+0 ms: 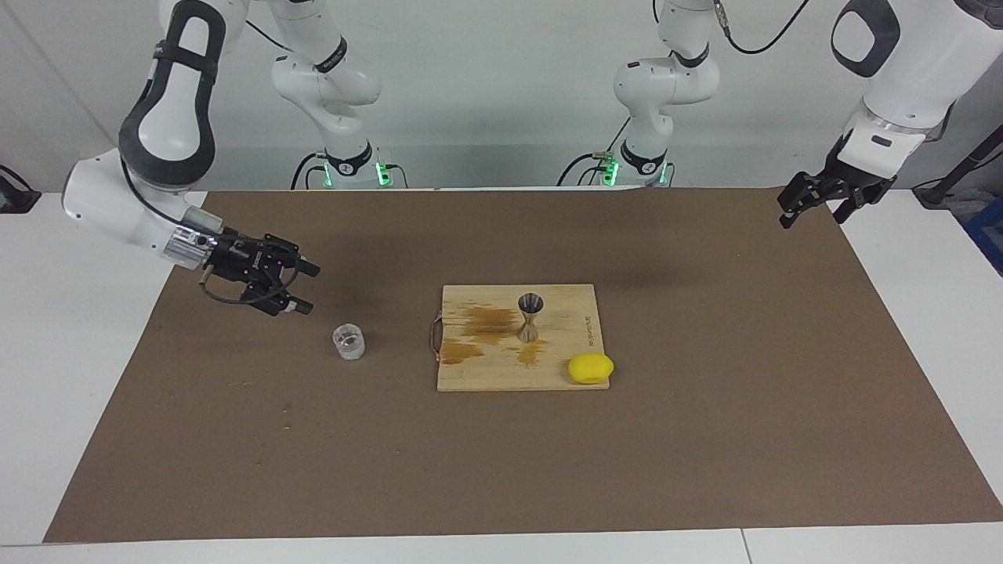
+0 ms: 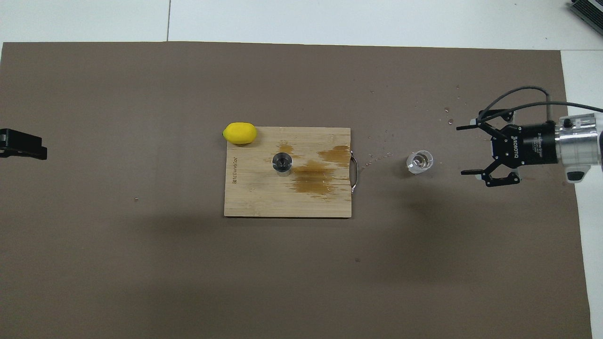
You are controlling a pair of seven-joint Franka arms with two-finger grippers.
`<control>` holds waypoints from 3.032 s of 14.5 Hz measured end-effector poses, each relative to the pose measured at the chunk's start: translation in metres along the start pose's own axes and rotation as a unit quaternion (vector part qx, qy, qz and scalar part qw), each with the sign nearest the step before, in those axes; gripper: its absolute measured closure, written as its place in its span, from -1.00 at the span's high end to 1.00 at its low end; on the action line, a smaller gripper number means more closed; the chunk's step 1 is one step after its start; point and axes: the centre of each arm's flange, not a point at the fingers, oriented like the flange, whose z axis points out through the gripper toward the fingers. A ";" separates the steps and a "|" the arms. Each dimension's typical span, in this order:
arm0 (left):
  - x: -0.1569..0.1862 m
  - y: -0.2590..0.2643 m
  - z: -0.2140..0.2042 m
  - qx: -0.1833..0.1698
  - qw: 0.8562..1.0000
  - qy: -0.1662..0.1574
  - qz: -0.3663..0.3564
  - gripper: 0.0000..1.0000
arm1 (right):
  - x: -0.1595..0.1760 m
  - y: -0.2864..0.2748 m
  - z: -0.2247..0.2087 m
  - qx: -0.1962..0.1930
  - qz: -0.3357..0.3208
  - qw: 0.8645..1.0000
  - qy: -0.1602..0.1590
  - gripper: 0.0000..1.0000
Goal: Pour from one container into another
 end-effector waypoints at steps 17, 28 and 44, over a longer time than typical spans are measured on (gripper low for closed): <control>-0.020 0.000 -0.032 -0.001 1.000 0.011 0.000 1.00 | -0.118 -0.025 -0.077 -0.249 -0.428 0.843 0.208 0.99; -0.020 0.000 -0.032 -0.001 1.000 0.011 0.000 1.00 | -0.150 -0.011 -0.125 -0.287 -0.470 0.808 0.211 1.00; -0.020 -0.003 -0.032 -0.001 1.000 0.011 -0.003 1.00 | -0.174 -0.014 -0.111 -0.322 -0.497 0.774 0.224 1.00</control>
